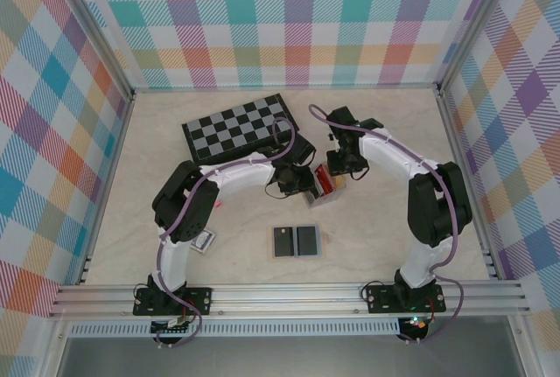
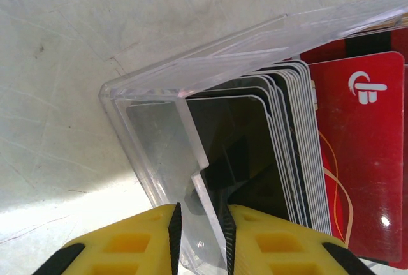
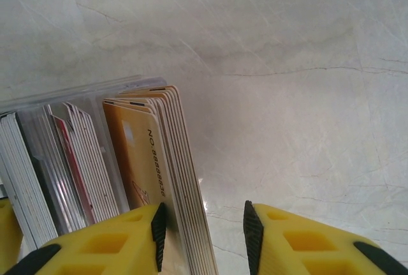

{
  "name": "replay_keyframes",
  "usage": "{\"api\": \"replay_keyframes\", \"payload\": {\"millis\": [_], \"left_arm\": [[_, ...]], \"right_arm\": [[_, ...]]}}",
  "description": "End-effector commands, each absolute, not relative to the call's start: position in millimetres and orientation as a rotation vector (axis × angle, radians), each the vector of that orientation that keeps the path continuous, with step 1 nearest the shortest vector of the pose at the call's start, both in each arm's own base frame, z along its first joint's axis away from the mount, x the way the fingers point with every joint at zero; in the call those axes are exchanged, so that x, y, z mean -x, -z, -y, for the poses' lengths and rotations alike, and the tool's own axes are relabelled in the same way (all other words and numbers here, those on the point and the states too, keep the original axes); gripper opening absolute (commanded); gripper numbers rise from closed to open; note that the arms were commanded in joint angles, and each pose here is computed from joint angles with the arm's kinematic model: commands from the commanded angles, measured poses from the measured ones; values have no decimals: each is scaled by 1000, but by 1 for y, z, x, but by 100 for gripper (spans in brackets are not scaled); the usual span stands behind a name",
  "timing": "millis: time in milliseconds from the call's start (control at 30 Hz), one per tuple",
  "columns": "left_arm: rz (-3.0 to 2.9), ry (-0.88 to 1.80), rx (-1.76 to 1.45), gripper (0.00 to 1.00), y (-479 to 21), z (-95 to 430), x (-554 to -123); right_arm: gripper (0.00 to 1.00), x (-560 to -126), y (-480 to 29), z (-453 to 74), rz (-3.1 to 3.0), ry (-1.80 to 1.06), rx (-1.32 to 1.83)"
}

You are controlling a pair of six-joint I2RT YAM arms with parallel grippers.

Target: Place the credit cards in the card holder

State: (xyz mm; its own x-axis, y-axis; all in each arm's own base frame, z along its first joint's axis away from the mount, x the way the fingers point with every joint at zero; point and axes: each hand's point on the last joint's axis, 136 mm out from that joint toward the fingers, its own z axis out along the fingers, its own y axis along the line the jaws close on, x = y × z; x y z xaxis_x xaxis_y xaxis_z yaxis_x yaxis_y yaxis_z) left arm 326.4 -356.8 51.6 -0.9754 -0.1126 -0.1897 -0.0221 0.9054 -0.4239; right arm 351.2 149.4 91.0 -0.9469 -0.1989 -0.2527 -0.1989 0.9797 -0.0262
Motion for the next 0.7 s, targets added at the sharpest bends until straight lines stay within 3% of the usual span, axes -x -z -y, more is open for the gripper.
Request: {"api": "replay_keyframes", "payload": {"millis": [0,300,667], "left_arm": [[-2969,459,120,25,-23,327,-311],[-2971,469,126,25,-23,328,-311],[-2974,472,126,25,-22,328,-310]], "right_arm": [[36,-352,-107,-148,-2843,-8,301],[24,-354,-111,-147,-2832,7,300],[17,-355,-115,-149,-2824,2,306]]}}
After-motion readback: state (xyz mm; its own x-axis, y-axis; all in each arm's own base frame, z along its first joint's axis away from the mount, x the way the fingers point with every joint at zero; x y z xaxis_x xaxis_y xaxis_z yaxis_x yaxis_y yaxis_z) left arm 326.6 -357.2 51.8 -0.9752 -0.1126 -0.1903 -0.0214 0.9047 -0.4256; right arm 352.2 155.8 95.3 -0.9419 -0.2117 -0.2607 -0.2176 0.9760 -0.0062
